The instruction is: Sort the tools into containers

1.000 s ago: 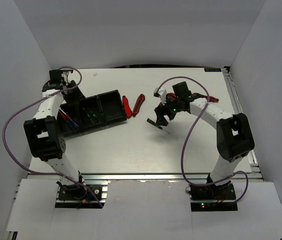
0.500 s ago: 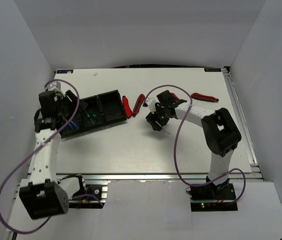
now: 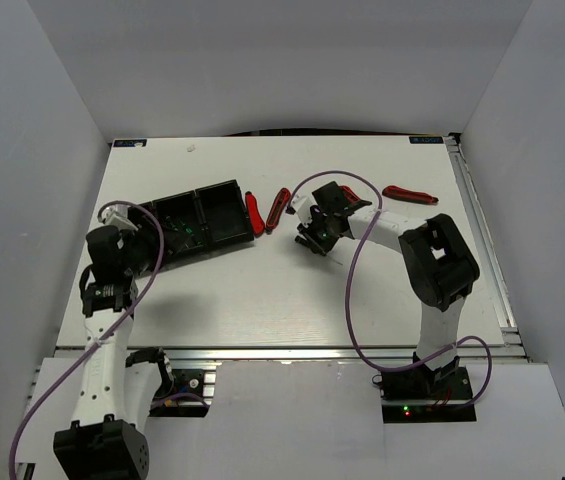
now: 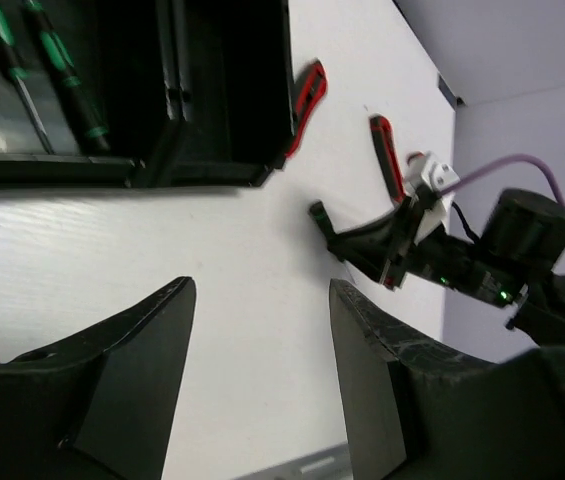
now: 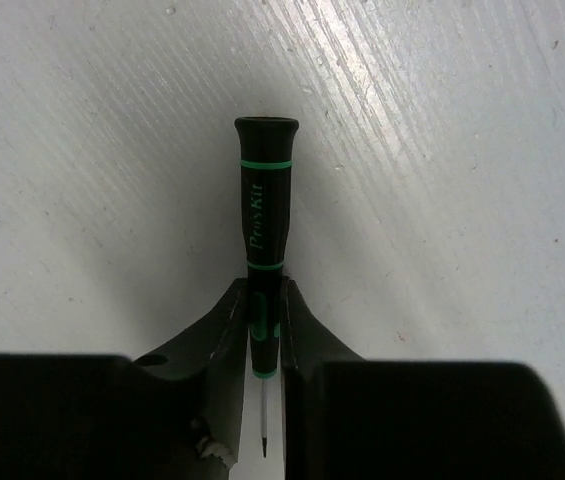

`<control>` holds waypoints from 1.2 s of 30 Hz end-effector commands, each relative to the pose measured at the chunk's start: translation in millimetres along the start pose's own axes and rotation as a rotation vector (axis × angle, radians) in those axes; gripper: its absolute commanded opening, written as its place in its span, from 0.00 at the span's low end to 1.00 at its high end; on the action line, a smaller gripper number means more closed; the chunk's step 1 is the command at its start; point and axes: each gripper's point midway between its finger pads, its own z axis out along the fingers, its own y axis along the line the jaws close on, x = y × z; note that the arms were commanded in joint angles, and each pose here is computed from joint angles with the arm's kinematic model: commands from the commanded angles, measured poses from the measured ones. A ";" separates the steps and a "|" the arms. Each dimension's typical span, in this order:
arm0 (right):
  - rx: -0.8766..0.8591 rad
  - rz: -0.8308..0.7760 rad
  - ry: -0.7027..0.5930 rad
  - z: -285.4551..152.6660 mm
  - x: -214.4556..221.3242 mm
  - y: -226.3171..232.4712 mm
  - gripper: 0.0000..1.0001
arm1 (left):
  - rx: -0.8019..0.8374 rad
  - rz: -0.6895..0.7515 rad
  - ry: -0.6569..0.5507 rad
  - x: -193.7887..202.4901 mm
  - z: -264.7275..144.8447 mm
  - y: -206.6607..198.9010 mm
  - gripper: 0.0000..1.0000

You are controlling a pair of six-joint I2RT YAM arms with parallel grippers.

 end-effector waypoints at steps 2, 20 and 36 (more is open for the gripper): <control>-0.060 0.015 0.037 0.3 13.0 13.8 0.13 | 0.167 -0.093 0.038 16.2 -0.3 -21.4 0.67; -0.580 0.250 -0.244 -87.4 -110.3 87.7 0.00 | 0.305 -0.102 0.219 79.1 46.6 -81.6 0.67; -0.701 0.270 -0.380 -116.8 -170.6 119.6 0.01 | 0.306 -0.078 0.288 85.4 89.6 -112.3 0.66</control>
